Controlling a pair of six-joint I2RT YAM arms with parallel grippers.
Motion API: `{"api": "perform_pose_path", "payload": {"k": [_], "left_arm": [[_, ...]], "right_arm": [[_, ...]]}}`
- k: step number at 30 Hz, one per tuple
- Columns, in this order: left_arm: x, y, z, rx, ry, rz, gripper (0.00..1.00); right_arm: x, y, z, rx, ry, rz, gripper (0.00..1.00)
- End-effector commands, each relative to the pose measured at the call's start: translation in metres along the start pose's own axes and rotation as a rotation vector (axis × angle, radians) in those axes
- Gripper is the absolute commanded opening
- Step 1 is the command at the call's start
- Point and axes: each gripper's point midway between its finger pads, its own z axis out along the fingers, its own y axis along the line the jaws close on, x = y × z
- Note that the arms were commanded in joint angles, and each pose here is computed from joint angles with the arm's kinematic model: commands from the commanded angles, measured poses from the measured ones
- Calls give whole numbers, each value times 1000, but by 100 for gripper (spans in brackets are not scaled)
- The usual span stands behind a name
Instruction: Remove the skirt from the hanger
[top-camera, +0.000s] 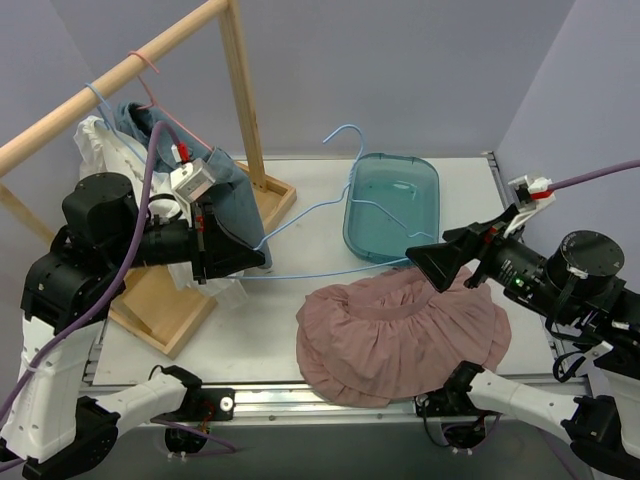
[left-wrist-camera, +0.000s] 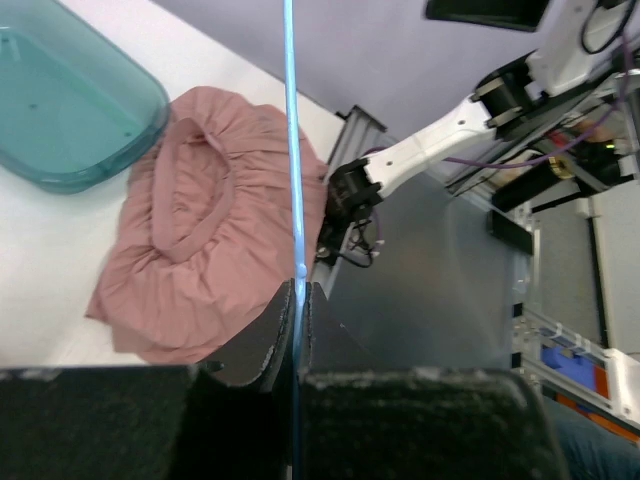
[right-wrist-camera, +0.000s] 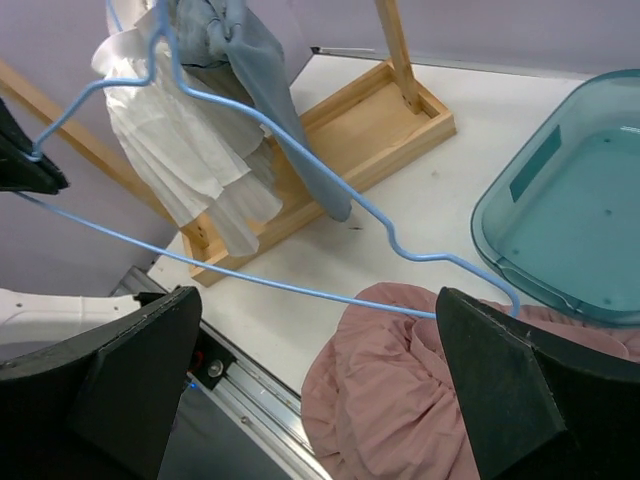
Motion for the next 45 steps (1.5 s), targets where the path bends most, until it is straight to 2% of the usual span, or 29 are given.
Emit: {"api": "perform_pose_path", "payload": {"k": [1, 7, 17, 20, 26, 34, 37, 45], "left_arm": [[-15, -27, -2, 142, -42, -2, 2], [-20, -44, -1, 262, -49, 10, 2], [-20, -48, 6, 373, -28, -3, 2], [-23, -51, 7, 394, -28, 3, 2], [-29, -60, 4, 449, -43, 6, 2], [-30, -67, 4, 507, -35, 5, 2], [-28, -68, 4, 523, -26, 5, 2], [-29, -77, 0, 587, -33, 4, 2]], "right_arm": [[5, -17, -4, 83, 17, -39, 99], [5, -11, -36, 21, -21, 0, 98], [7, -26, -102, -27, -81, 135, 92], [12, -29, -106, -31, -68, 143, 88], [27, -18, -86, -60, 6, 96, 84], [25, -4, -75, -123, -6, 59, 75], [24, 6, -75, -179, -11, 53, 72], [15, 38, -98, -392, -49, 59, 58]]}}
